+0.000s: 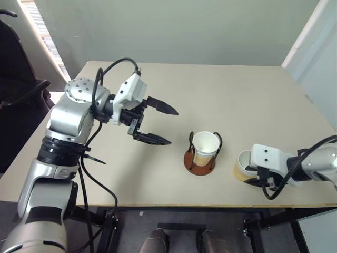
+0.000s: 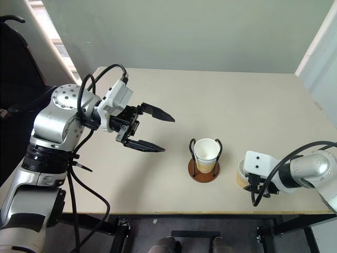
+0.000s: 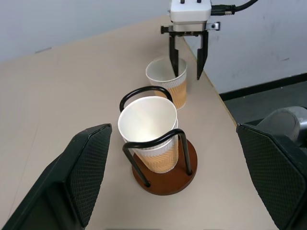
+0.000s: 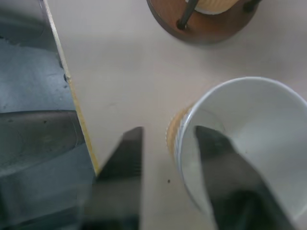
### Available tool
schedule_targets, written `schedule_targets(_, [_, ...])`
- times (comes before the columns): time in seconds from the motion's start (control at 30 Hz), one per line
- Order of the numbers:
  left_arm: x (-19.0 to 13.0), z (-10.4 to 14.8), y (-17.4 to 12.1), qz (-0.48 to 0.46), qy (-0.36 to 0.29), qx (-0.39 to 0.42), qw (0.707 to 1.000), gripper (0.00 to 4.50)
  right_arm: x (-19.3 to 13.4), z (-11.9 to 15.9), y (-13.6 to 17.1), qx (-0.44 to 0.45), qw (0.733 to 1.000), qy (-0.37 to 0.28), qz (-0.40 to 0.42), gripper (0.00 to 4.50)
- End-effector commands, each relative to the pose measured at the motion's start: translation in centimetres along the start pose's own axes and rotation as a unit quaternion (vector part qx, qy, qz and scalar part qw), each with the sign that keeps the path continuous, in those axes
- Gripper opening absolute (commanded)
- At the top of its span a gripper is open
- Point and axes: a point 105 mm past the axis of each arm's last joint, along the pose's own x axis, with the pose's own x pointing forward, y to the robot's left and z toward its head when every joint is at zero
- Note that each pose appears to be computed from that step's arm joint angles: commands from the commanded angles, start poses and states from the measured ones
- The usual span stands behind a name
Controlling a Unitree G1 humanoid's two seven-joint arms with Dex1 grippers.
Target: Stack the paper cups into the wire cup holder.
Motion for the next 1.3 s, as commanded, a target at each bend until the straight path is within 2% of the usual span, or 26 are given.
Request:
schedule_targets(0.03, [-0.7,0.7,-0.2,0.008,0.003,0.022,1.0,4.5,-0.5,0.6,-0.7,-0.02,1.0,-0.003,-0.018,0.39])
schedule_targets(0.07, [-0.8,0.7,-0.2,0.008,0.004,0.021,1.0,4.5,-0.6,0.7,-0.8,-0.022,1.0,-0.005,-0.019,0.03])
schedule_targets(0.2, [-0.9,0.4,-0.4,0.012,-0.001,0.014,1.0,4.5,-1.6,1.9,-1.7,-0.021,0.999,-0.036,-0.031,0.03])
schedule_targets(0.33, [-0.9,0.2,-0.6,0.018,-0.011,0.01,1.0,4.5,-4.8,5.2,-2.9,-0.015,0.993,-0.108,-0.04,0.03])
schedule_targets(0.6, [-0.2,0.2,-0.8,0.03,-0.039,0.003,0.999,4.5,-8.9,10.5,-4.7,-0.115,0.981,-0.143,-0.067,0.03])
schedule_targets(0.9, [1.0,-0.4,-2.5,0.014,-0.051,-0.028,0.998,4.5,-7.6,14.6,-3.6,-0.198,0.966,-0.164,-0.01,0.03])
schedule_targets(1.3, [0.2,-0.6,-2.6,0.035,-0.038,-0.044,0.998,4.5,-4.8,13.4,-3.3,-0.227,0.966,-0.122,0.032,0.03])
